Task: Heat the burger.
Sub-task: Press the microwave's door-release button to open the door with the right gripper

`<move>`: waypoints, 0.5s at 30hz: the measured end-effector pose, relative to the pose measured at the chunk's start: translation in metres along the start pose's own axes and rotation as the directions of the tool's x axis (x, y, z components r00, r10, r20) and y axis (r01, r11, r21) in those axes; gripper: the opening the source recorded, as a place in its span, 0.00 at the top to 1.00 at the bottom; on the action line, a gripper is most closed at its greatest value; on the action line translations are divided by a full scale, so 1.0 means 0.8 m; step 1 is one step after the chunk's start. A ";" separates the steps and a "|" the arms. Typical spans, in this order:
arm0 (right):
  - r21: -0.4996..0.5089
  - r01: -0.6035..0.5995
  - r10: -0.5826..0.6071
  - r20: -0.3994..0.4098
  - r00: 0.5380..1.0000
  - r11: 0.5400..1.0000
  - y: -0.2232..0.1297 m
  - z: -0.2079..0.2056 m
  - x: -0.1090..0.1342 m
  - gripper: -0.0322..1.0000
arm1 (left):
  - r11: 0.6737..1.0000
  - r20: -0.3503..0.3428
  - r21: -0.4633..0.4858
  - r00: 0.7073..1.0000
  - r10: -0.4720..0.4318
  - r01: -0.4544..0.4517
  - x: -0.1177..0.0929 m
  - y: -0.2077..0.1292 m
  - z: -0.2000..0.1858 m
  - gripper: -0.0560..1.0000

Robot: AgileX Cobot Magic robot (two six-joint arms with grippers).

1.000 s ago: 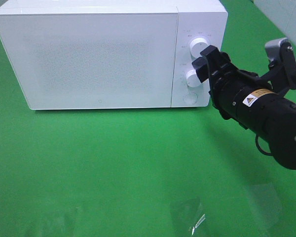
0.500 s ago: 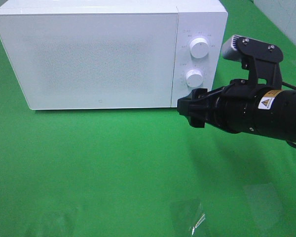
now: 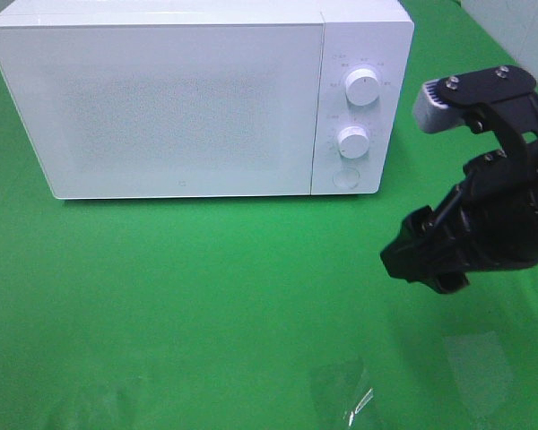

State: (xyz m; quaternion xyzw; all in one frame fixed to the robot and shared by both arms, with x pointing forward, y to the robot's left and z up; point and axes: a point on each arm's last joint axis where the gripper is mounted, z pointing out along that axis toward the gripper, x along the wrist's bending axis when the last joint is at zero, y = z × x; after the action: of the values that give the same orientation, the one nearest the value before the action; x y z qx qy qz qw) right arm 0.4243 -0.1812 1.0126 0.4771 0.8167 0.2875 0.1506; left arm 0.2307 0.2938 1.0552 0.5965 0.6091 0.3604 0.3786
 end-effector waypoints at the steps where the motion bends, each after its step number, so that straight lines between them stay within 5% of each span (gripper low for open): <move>1: 0.000 0.000 0.000 0.000 1.000 1.000 0.000 0.000 0.000 0.29 | 1.000 0.000 0.000 1.000 0.000 0.000 0.000 0.000 0.000 0.02; 10: 0.140 0.010 -0.012 0.014 1.000 0.990 -0.025 -0.038 -0.002 0.29 | 1.000 0.000 0.000 1.000 0.000 0.000 0.000 0.000 0.000 0.02; 15: 0.065 0.013 -0.014 0.014 1.000 0.998 -0.031 -0.075 -0.003 0.29 | 1.000 0.000 0.000 1.000 0.000 0.000 0.000 0.000 0.000 0.02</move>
State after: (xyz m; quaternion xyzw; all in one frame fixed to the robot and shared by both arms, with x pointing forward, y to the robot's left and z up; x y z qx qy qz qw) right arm 0.3767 -0.2126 1.0446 0.4785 0.8277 0.2561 0.1429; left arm 0.2307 0.2938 1.0552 0.5965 0.6091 0.3604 0.3786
